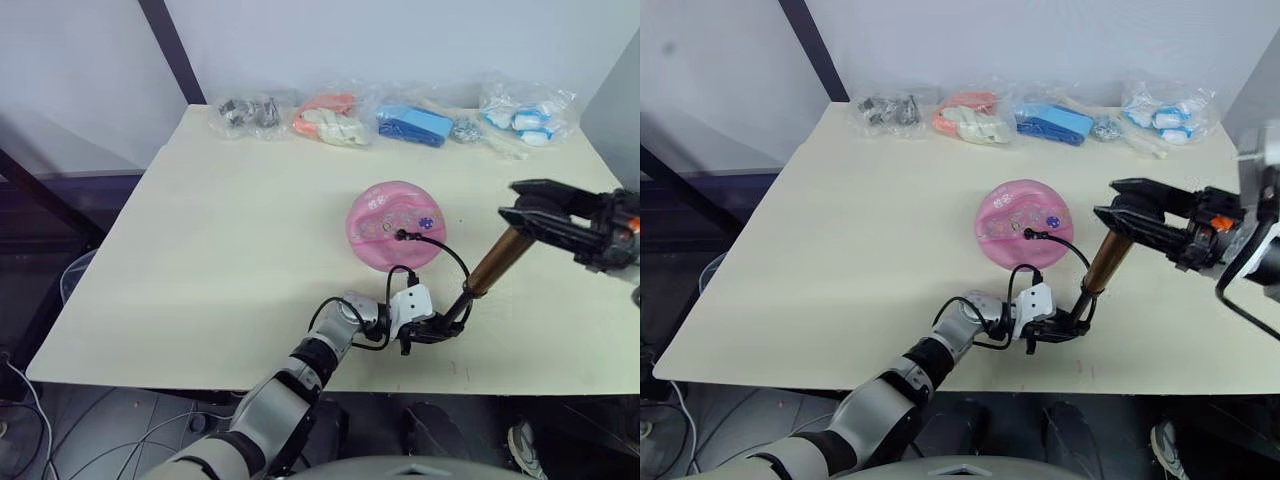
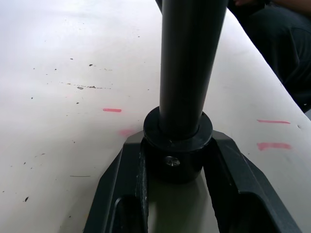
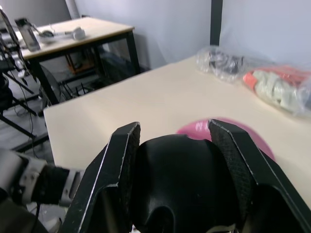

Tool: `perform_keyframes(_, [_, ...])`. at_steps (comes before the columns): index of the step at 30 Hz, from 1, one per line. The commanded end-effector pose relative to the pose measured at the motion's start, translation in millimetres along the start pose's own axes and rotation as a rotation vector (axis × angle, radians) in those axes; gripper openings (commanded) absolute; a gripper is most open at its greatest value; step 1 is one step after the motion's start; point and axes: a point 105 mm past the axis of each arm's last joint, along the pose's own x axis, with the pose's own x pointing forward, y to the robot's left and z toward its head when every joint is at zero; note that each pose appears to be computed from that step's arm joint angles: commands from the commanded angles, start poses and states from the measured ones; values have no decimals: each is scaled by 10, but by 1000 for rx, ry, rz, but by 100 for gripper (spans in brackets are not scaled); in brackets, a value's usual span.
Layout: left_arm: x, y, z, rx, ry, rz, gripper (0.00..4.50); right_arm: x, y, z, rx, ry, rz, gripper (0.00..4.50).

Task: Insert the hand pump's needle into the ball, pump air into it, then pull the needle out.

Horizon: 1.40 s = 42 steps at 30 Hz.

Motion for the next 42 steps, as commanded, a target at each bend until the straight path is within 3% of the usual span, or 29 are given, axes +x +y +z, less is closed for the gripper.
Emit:
perform_keyframes(1, [-26,-115,-329,-80,101,-16,110,-72,9,320,-64,-91,-18,174])
perform_keyframes(8, [-18,-116,-327,-75,96,-10,110,-52,9,231,-28,-84,-19,174])
perform_keyframes(13, [-18,-128,-332,-81,94,-18,110,41,77,-26,47,-62,4,174])
perform_keyframes(20, [-11,-133,-318,-98,83,-24,110,147,108,-749,147,38,-46,174])
perform_keyframes(31, [-26,-122,-338,-106,94,-16,110,180,167,-1554,157,103,-115,174])
perform_keyframes(38, [-24,-135,-365,-94,113,-21,110,226,206,-1678,123,98,-113,174])
perform_keyframes(42, [-33,-140,-385,-96,123,-25,110,231,175,-1374,82,30,-90,174])
